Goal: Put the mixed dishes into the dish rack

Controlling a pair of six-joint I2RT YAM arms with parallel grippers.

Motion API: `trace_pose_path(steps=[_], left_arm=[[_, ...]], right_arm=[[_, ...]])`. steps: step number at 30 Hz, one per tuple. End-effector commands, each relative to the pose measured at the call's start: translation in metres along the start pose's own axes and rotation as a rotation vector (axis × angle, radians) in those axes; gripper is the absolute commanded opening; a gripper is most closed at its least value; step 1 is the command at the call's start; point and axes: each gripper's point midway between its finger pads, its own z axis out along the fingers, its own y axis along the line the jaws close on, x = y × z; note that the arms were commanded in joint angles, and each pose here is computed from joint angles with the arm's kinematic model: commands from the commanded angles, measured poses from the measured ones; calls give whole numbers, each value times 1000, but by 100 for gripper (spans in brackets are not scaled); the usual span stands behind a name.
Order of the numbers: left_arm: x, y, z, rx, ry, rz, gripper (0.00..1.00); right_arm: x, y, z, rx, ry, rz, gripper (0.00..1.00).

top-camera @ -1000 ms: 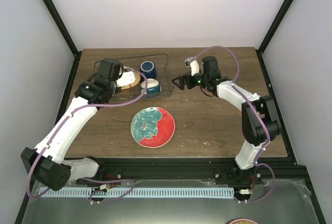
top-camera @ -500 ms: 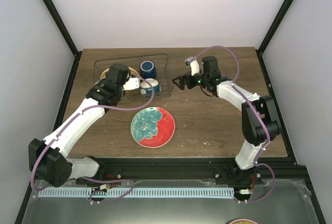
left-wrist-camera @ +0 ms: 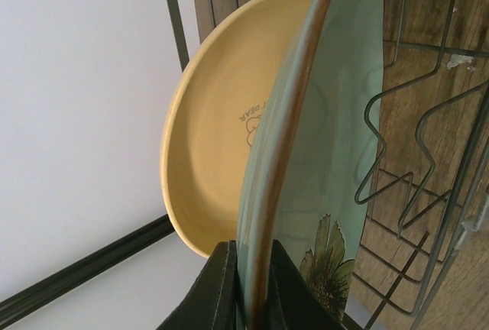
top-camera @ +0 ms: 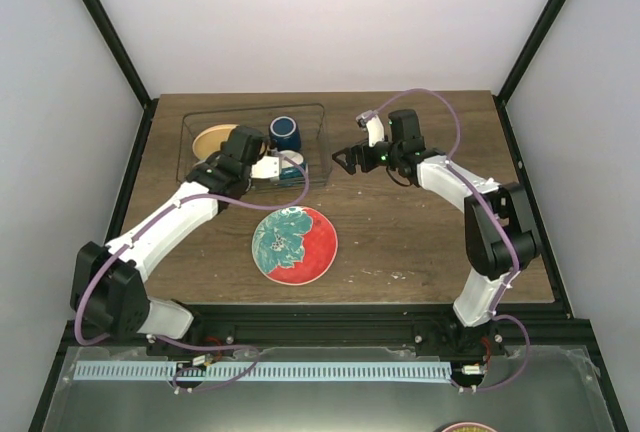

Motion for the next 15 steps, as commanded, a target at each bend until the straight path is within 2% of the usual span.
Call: trace_pose_path(steps=[1, 6, 10, 15], left_arm=[[1, 38, -7, -142, 10, -67, 0], [3, 23, 4, -136, 45, -35, 1], [3, 12, 11, -124, 58, -29, 23], [4, 13, 11, -130, 67, -42, 36]], right_arm=[[-3, -8, 4, 9, -8, -7, 100], [-2, -9, 6, 4, -3, 1, 100], [0, -9, 7, -3, 5, 2, 100], [1, -8, 7, -7, 8, -8, 100]])
